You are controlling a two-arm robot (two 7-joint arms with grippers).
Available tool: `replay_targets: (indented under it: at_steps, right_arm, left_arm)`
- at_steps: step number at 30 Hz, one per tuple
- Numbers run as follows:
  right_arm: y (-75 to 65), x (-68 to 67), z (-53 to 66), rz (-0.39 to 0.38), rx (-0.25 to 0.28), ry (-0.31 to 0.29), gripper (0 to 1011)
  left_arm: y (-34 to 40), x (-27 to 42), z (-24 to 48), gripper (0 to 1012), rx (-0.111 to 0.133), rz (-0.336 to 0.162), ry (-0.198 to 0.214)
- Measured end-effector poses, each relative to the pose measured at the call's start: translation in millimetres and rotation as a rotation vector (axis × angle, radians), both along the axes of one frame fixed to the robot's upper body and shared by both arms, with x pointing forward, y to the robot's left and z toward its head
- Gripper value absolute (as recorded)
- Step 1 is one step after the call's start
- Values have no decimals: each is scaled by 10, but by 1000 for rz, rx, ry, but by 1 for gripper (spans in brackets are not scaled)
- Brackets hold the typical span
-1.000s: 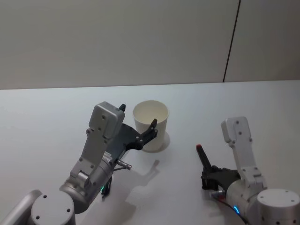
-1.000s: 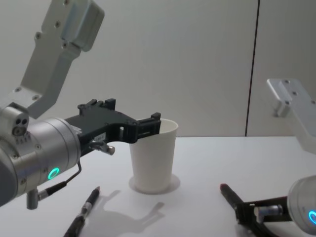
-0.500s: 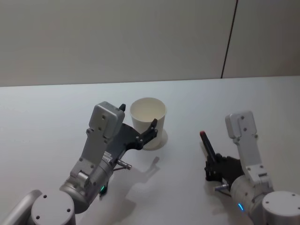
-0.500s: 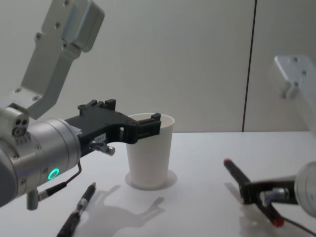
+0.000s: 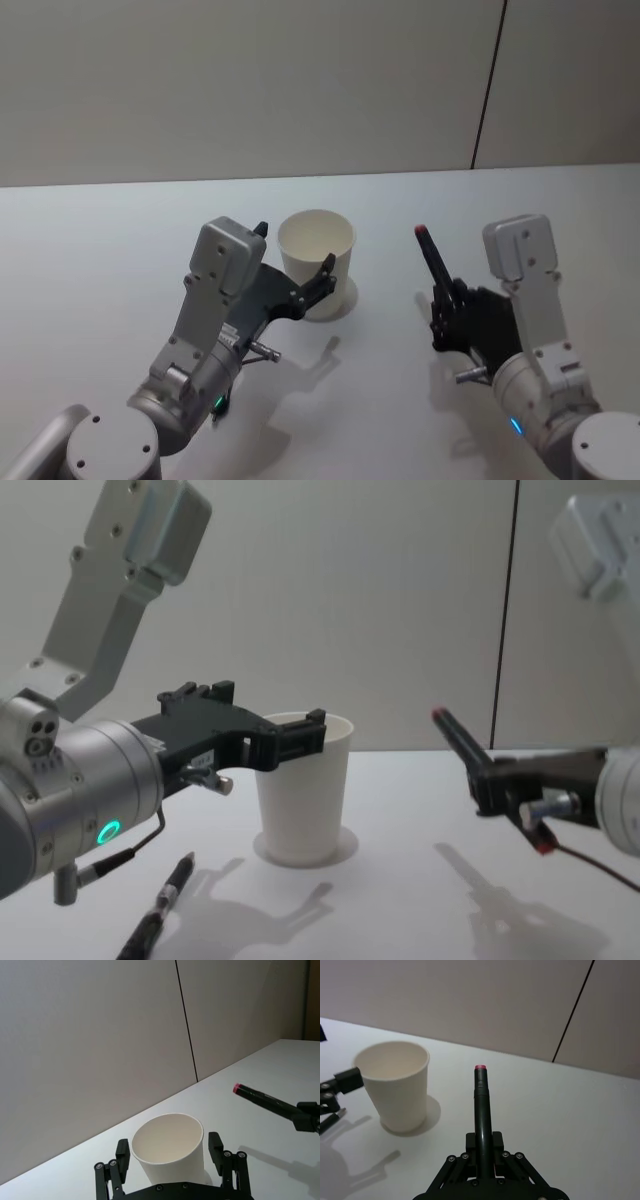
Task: Place the pen into the pen holder.
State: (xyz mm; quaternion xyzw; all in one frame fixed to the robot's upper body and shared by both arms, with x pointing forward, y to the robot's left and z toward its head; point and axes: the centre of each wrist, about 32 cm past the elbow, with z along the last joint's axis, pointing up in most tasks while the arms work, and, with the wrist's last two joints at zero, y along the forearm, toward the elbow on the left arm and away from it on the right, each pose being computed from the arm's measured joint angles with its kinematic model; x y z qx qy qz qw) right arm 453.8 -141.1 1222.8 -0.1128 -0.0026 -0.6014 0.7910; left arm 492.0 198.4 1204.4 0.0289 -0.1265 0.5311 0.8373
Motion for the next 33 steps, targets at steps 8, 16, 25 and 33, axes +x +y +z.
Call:
replay_targets:
  at_steps: [8, 16, 25, 33]
  right_arm:
    - [-18, -10, 14, 52, -9, -118, 176]
    - [-44, 33, 24, 110, -25, -240, 176]
    - [-102, 218, 32, 191, -60, -406, 176]
    - [-151, 462, 47, 241, -90, -506, 176]
  left_arm:
    - [0, 0, 0, 1000, 0, 0, 0]
    - [0, 0, 0, 1000, 0, 0, 0]
    - [0, 0, 0, 1000, 0, 0, 0]
    - [0, 0, 0, 1000, 0, 0, 0]
